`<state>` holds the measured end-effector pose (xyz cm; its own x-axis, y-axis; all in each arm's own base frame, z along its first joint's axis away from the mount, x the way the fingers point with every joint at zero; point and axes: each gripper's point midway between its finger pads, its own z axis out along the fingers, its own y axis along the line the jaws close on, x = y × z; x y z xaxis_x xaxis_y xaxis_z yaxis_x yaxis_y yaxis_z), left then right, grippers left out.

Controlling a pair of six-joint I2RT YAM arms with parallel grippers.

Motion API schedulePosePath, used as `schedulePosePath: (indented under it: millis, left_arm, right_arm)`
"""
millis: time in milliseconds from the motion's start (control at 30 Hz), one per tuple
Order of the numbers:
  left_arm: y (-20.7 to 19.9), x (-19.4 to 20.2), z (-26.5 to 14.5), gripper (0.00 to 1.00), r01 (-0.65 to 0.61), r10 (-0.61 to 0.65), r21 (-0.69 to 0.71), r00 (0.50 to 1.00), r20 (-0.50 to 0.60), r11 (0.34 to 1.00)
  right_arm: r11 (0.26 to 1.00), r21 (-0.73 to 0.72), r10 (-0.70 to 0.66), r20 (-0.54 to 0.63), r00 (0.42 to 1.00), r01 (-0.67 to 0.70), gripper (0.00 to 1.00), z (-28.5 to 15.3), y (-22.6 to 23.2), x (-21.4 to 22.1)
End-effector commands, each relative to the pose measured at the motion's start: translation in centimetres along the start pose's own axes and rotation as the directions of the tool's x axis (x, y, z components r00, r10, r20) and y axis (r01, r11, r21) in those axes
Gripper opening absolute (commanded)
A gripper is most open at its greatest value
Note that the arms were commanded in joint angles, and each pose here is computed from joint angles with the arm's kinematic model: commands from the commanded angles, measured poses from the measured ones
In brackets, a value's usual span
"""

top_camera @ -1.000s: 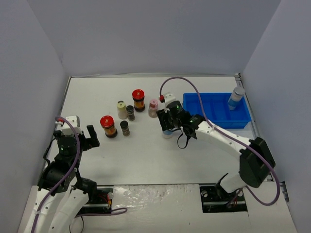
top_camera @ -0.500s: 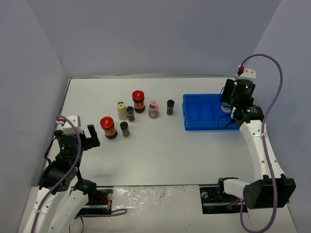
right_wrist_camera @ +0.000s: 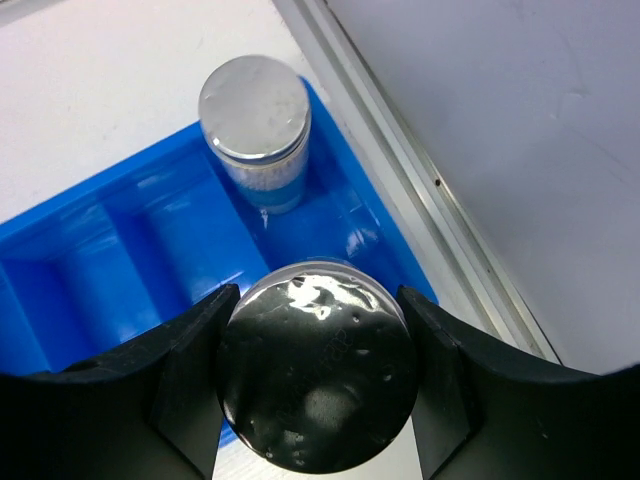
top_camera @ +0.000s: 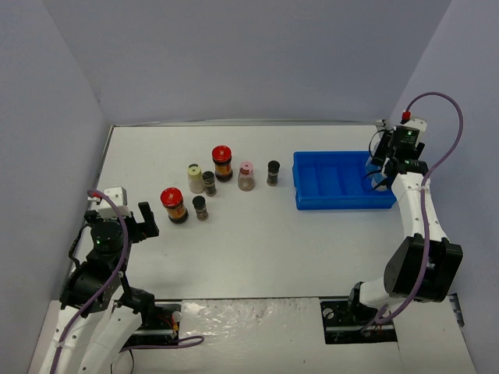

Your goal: Organize the condiment bottles

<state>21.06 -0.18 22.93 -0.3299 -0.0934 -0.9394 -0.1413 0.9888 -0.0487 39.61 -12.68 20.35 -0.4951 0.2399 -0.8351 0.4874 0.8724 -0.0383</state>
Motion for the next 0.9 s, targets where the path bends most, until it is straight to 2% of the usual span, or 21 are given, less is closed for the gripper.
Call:
schedulePosePath:
  millis: [0, 200, 500, 767, 867]
  left_arm:
    - [-0.1, -2.0, 0.2, 0.97, 0.013, -0.013, -0.004, 0.997, 0.071, 1.0]
    - [-0.3, -1.9, 0.4, 0.97, 0.007, -0.007, 0.002, 0.998, 0.061, 1.0]
    - [-0.5, -1.8, 0.7, 0.97, -0.002, 0.002, 0.01, 0.999, 0.054, 1.0]
    - [-0.6, -1.7, 0.8, 0.97, -0.006, 0.005, 0.012, 0.999, 0.052, 1.0]
    - [-0.6, -1.7, 0.8, 0.97, -0.007, 0.007, 0.016, 0.999, 0.051, 1.0]
  right_arm:
    - [0.994, -0.065, 0.097, 0.227, 0.969, -0.085, 0.0, 0.2, 0.0, -7.3]
    - [0.992, -0.084, 0.113, 0.219, 0.969, -0.097, 0.0, 2.0, -0.6, -7.1]
    - [0.995, -0.066, 0.079, 0.156, 0.985, -0.07, 0.0, 4.4, -0.7, -3.9]
    - [0.997, -0.025, 0.075, 0.094, 0.993, -0.073, 0.21, 6.1, -1.2, -0.6]
    - [0.997, -0.021, 0.079, 0.091, 0.993, -0.077, 0.33, 6.2, -1.3, -0.3]
